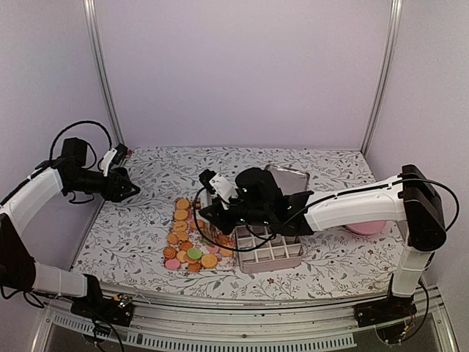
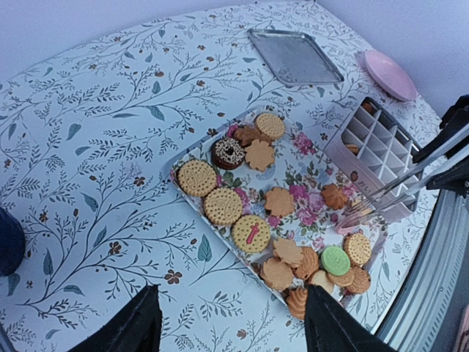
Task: Pack the cookies
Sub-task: Pick up the fake cookies from the plate, then place the fake cookies in the empty pocket of the box.
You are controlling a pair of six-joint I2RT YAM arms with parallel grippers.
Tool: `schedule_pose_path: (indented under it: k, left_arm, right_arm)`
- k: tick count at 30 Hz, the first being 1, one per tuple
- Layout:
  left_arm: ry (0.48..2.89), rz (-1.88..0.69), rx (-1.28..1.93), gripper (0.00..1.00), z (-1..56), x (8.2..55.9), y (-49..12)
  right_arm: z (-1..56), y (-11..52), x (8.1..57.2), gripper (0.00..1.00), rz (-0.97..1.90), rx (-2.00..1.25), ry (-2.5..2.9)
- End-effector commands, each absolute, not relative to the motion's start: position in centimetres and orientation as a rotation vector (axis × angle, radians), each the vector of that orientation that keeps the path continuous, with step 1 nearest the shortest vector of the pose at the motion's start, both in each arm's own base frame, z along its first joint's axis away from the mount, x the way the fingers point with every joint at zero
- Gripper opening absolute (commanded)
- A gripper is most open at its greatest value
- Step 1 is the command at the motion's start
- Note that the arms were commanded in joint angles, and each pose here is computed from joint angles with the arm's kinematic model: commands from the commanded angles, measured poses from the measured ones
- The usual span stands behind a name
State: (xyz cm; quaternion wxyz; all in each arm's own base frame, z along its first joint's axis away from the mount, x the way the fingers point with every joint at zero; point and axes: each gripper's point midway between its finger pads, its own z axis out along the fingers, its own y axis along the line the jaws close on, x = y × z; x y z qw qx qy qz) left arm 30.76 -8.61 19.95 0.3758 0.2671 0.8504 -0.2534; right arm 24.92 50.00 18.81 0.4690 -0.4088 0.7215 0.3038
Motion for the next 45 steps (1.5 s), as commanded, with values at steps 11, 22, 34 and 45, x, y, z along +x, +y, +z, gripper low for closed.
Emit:
schedule_pose_path:
  k: [11, 22, 34, 45]
  left_arm:
    - [2.135, -0.616, 0.692, 0.67, 21.2, 31.3, -8.4]
    - [2.135, -0.607, 0.691, 0.67, 21.3, 31.2, -8.3]
    - [2.136, -0.615, 0.689, 0.67, 21.3, 31.3, -8.4]
    - [2.133, -0.611, 0.688, 0.67, 21.4, 31.2, -8.4]
  right_arm:
    - [23.8, 48.5, 26.1, 0.00, 0.769, -0.919, 1.690]
    - [26.6, 41.3, 29.9, 0.00, 0.636, -0.815, 1.669]
    - [25.4, 38.9, 29.3, 0.00, 0.647, -0.868, 1.688]
    - [23.4, 39.9, 28.6, 0.00, 0.708, -0.921, 1.725]
